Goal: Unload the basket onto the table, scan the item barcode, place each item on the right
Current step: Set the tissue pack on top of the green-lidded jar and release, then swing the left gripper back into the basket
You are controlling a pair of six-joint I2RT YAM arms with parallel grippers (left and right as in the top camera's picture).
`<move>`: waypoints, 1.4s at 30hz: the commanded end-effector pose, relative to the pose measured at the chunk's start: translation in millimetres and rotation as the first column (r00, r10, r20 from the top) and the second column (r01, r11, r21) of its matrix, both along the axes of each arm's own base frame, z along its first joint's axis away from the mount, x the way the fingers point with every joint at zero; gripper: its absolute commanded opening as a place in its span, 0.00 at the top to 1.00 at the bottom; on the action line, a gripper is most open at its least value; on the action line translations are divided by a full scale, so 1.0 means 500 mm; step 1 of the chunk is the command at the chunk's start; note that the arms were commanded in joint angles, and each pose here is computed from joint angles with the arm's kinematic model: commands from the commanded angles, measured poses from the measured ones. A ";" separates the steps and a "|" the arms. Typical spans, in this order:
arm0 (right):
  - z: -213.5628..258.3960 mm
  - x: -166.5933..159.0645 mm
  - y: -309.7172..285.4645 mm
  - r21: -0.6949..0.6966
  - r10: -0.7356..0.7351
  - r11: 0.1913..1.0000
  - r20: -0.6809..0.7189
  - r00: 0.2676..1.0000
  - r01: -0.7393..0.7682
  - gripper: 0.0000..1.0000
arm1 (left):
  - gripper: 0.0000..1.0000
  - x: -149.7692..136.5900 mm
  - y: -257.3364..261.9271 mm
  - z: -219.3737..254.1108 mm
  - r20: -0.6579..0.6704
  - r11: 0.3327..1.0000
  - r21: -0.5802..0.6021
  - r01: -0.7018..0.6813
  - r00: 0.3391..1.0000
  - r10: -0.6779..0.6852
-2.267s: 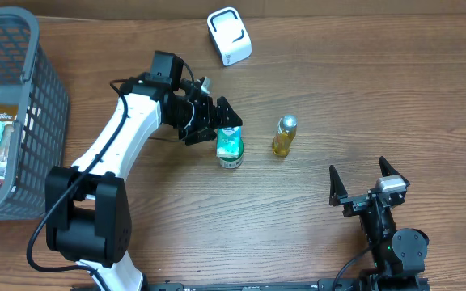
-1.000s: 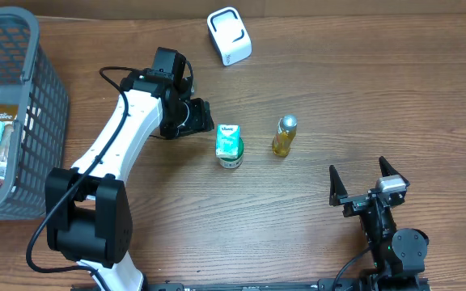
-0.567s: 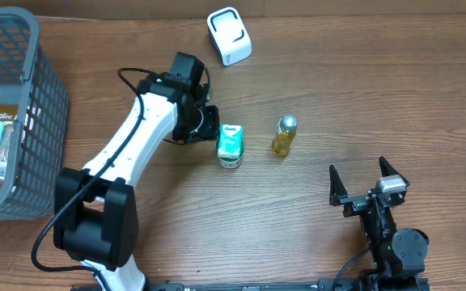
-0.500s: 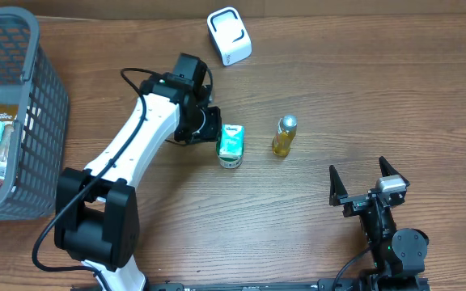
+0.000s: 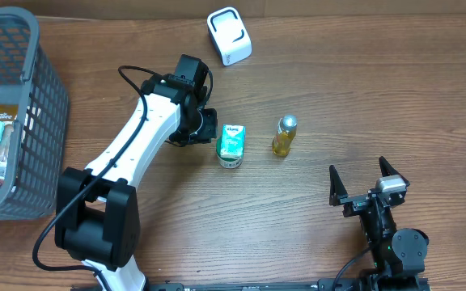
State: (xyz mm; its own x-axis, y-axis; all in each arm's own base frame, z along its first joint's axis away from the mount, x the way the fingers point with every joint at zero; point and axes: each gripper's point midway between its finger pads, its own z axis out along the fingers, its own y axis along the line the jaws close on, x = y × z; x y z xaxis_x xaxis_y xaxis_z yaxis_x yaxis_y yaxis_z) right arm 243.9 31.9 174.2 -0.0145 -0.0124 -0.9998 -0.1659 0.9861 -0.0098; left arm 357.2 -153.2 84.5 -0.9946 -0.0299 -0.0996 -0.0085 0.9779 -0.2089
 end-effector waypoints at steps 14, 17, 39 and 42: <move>-0.005 0.001 -0.002 0.002 -0.004 1.000 0.000 1.000 0.004 0.00 | 0.84 -0.014 -0.045 -0.067 -0.133 0.995 -0.095 0.010 0.991 -0.022; -0.005 0.001 -0.002 0.002 -0.004 1.000 0.000 1.000 0.004 0.00 | 0.84 -0.019 -0.055 -0.064 -0.142 0.993 -0.119 0.013 0.989 -0.030; -0.005 0.001 -0.002 0.002 -0.004 1.000 0.000 1.000 0.004 0.00 | 0.85 -0.030 -0.088 -0.061 -0.136 0.987 -0.149 0.060 0.987 -0.081; -0.005 0.001 -0.002 0.002 -0.004 1.000 0.000 1.000 0.004 0.00 | 0.85 -0.025 -0.074 -0.066 -0.123 0.993 -0.103 0.058 0.990 -0.071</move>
State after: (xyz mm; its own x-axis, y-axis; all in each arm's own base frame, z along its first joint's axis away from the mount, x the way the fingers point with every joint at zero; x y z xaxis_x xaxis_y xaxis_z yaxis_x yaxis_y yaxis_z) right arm 243.9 31.9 174.3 -0.0141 -0.0128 -0.9998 -0.1659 0.9861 -0.0103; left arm 338.7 -190.4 50.3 -0.9983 0.0211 0.0543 0.0021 0.9447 -0.3279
